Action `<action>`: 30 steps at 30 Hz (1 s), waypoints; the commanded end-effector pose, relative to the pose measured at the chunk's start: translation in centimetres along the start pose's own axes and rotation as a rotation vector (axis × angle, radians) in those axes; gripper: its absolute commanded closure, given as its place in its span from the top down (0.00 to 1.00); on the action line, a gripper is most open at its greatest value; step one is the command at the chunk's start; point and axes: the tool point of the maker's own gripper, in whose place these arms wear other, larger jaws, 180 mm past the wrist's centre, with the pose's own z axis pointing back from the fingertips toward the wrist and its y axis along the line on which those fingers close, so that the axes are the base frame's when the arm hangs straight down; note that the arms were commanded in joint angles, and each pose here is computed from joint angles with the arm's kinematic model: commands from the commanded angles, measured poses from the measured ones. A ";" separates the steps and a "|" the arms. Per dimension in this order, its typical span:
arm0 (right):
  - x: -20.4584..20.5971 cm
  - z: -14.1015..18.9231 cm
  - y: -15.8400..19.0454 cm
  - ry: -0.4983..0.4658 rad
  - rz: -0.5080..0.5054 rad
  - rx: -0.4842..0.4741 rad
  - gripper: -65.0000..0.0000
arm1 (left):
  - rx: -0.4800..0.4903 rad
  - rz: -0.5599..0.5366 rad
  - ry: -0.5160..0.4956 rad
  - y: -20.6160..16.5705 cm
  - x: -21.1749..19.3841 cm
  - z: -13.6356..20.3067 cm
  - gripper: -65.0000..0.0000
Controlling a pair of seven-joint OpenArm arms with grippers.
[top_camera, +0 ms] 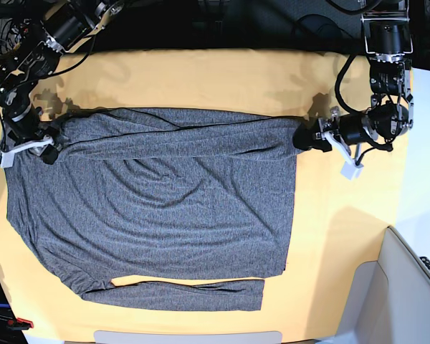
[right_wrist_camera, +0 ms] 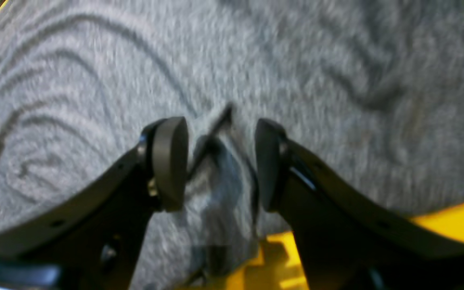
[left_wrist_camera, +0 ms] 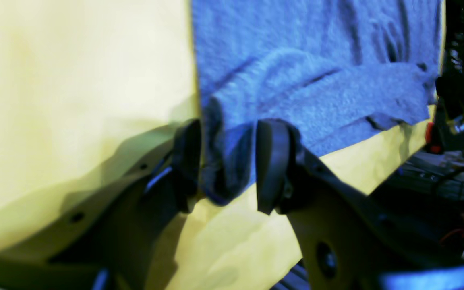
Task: Fold the T-shirt properly
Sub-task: 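Release with the right gripper and regrasp the collar corner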
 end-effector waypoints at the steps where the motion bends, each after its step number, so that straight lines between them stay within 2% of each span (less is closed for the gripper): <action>1: 2.6 0.6 -0.1 -0.072 0.027 0.004 0.43 | -0.008 -0.024 -0.028 -0.4 1.3 0.8 0.33; 6: 3.4 2.9 -3.7 -0.121 -0.017 -0.087 0.43 | -0.007 -0.022 -0.026 -0.3 1.2 0.8 0.33; 9: 1.9 5.0 -7.2 -0.109 -0.097 -0.168 0.43 | -0.007 -0.022 -0.027 -0.3 1.2 0.8 0.33; 14: 0.5 7.6 -10.4 -0.133 -0.232 -0.217 0.43 | -0.007 -0.022 -0.027 -0.3 1.2 0.8 0.33; 16: -0.5 7.3 -11.1 -0.120 -0.278 -0.214 0.43 | -0.007 -0.022 -0.027 -0.3 1.2 0.8 0.33; 22: -4.2 3.0 -11.2 -0.015 -0.443 -0.121 0.43 | -0.011 -0.021 -0.028 -0.4 1.2 0.7 0.33; 30: -2.8 1.5 -9.9 -0.039 -0.464 -0.074 0.43 | -0.010 -0.021 -0.026 -0.4 1.1 0.7 0.33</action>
